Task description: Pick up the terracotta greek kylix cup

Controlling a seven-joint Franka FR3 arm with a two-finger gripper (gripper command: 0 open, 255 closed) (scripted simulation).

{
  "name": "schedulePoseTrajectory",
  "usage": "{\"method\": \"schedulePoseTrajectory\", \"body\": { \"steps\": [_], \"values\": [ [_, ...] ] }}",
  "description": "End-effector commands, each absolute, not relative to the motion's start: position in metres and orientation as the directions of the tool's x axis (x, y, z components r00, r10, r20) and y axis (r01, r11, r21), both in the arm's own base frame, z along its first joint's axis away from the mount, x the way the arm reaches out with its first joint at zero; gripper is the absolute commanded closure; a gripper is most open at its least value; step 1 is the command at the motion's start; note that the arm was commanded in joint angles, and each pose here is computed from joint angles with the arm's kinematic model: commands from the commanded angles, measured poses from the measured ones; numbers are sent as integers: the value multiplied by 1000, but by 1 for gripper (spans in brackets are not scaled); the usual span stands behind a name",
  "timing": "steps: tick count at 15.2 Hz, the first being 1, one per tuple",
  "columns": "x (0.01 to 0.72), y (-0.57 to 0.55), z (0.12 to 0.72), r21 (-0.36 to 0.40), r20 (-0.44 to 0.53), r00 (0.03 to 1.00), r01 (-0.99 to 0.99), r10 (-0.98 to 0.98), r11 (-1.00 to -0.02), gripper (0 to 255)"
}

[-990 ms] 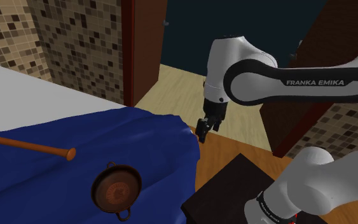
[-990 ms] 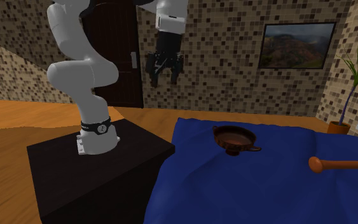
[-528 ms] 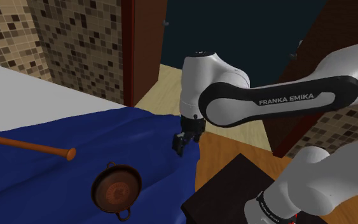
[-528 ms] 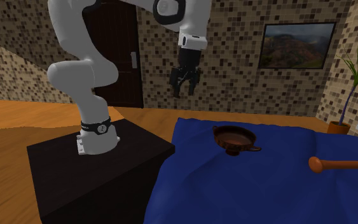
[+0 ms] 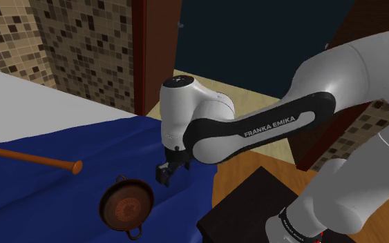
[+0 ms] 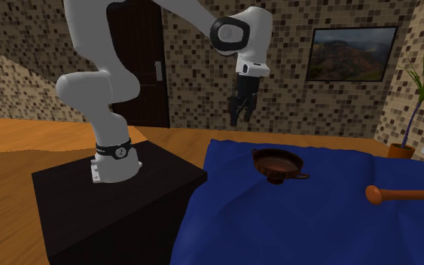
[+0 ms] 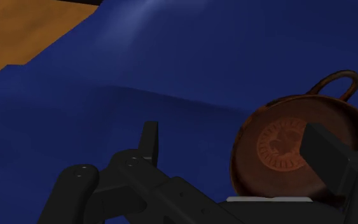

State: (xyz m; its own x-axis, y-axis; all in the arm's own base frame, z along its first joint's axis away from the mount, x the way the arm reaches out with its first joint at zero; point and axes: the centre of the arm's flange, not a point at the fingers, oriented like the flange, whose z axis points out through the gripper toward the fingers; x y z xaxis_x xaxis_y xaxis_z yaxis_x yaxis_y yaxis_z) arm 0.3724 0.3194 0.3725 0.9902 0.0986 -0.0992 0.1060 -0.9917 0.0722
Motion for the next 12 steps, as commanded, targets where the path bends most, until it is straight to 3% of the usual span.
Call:
{"method": "schedulePoseTrajectory", "body": {
  "steps": [1,12],
  "values": [
    [376,342,358,75,-92,991,105,98,-992,0],
    [407,467,287,97,-56,993,109,104,-989,0]
  ]
}}
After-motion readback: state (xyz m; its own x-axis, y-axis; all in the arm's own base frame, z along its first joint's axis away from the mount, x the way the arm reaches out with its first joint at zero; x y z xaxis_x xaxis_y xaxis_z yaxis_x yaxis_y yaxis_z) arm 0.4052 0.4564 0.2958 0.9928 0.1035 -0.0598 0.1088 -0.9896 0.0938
